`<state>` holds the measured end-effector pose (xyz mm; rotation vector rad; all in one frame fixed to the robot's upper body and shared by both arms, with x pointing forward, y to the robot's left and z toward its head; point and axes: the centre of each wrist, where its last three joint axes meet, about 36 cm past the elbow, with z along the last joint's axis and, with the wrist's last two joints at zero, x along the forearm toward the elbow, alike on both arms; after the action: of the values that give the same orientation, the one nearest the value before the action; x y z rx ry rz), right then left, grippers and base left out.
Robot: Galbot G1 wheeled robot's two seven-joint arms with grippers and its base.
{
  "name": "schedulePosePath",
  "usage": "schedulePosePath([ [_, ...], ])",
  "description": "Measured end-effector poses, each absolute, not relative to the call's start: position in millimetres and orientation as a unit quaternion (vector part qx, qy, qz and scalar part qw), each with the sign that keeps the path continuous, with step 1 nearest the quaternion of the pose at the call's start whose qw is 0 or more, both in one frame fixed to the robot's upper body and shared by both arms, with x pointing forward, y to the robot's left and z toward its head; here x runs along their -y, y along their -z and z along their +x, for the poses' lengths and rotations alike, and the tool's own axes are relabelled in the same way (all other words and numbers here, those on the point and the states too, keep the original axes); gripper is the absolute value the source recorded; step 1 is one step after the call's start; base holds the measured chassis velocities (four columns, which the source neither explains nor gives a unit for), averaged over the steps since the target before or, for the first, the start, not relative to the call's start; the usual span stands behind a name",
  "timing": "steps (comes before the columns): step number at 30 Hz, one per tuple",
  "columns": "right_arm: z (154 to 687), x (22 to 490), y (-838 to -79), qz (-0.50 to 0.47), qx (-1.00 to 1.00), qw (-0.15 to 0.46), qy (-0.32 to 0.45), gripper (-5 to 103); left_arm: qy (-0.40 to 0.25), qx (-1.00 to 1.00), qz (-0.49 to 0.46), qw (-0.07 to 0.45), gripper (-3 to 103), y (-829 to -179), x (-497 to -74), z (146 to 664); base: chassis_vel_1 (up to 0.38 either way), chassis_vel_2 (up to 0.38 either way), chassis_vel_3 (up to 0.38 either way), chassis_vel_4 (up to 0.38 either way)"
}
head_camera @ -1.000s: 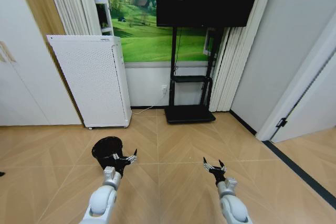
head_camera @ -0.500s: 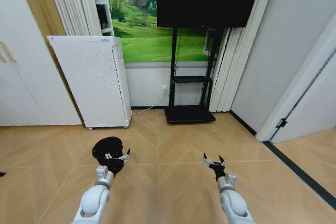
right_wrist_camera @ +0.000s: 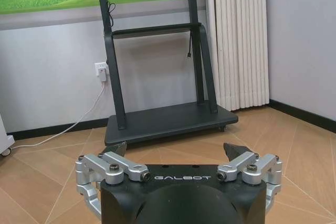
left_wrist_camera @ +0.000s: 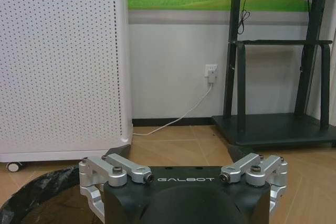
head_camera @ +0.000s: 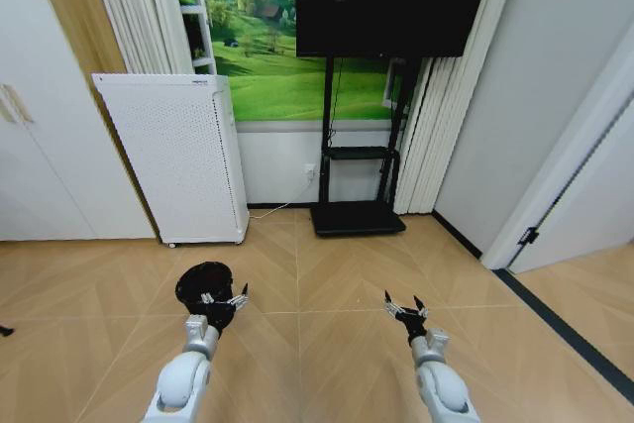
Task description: Pick up the trash bin and place the garbage on the floor into it.
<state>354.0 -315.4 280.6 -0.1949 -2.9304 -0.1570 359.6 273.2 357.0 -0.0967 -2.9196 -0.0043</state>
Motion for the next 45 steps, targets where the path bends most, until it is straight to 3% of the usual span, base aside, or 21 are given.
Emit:
schedulePosePath([
  [26,345,325,-295,-0.074,0.993,0.08,0.043,100,-0.015,0.995,-0.01,0.1,100,-355,-274,370,0.0,0.0,0.0,0.0],
  [45,359,297,-319,-0.039,0.995,0.089,0.022,100,-0.027,0.994,0.021,0.1,100,-359,-287,378,0.0,0.0,0.0,0.0],
])
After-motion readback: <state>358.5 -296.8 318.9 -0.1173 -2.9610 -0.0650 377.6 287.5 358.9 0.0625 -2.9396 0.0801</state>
